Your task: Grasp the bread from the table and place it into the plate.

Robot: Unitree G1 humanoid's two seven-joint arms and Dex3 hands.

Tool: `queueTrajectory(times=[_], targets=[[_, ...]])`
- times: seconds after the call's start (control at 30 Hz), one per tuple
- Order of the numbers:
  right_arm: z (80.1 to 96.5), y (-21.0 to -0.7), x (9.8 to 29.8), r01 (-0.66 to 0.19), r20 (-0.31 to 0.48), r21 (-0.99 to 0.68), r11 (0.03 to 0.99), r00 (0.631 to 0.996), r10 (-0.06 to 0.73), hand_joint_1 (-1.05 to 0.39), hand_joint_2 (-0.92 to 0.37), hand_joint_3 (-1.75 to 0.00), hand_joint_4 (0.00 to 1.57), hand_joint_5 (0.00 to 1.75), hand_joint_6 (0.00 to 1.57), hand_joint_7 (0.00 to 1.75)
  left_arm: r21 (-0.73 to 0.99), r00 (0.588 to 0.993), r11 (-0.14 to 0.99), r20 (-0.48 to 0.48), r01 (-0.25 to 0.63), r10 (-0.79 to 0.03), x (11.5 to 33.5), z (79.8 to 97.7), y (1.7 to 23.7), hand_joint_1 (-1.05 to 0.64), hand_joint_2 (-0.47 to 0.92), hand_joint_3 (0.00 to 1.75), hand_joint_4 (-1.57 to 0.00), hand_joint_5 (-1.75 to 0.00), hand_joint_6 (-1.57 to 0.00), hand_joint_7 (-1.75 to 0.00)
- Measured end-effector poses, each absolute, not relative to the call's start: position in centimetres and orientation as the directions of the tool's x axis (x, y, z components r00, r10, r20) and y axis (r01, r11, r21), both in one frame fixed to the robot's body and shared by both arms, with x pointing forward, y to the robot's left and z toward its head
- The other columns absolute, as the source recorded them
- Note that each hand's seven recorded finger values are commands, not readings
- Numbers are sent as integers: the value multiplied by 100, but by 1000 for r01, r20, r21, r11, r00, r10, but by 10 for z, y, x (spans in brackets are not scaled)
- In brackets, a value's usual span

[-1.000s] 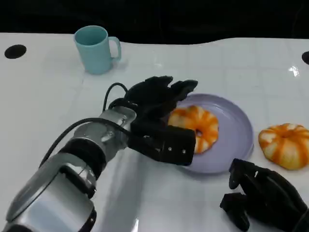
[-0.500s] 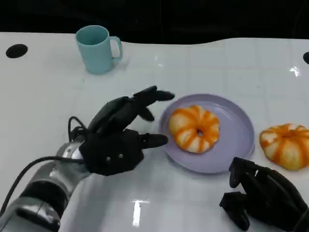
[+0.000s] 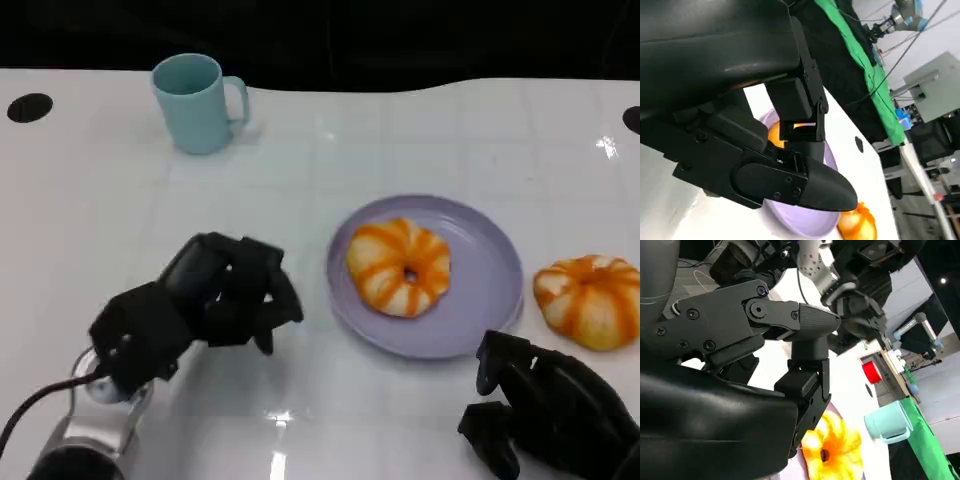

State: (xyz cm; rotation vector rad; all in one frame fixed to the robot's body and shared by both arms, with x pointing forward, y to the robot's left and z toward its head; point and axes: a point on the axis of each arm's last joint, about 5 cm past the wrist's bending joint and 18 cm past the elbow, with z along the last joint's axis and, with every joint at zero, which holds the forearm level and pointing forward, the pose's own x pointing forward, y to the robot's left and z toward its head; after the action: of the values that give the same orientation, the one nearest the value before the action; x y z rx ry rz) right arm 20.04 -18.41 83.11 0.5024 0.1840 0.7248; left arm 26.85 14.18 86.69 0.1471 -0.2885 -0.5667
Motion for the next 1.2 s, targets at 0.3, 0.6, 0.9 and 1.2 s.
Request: queueTrajectory(times=[0.3, 0.6, 0.9, 1.2], targets=[[831, -183, 200, -584, -1, 505, 635, 735, 678, -57, -90, -49, 114, 175, 94, 175, -92, 857, 865, 221, 494, -465, 247, 844, 155, -105, 86, 1, -157, -92, -157, -76], [834, -183, 201, -588, 1, 495, 640, 736, 676, -58, -90, -50, 115, 175, 96, 175, -378, 893, 810, 155, 449, -422, 226, 825, 156, -105, 75, 0, -157, -97, -157, -85], [835, -182, 198, -590, -4, 486, 645, 736, 677, -59, -90, -52, 115, 175, 97, 175, -544, 910, 742, 105, 391, -402, 210, 810, 159, -105, 67, 0, -157, -100, -157, -87], [836, -182, 198, -594, 0, 486, 641, 734, 679, -57, -90, -54, 116, 175, 96, 175, -536, 910, 746, 117, 396, -399, 206, 812, 159, -105, 67, 0, -157, -101, -157, -88]])
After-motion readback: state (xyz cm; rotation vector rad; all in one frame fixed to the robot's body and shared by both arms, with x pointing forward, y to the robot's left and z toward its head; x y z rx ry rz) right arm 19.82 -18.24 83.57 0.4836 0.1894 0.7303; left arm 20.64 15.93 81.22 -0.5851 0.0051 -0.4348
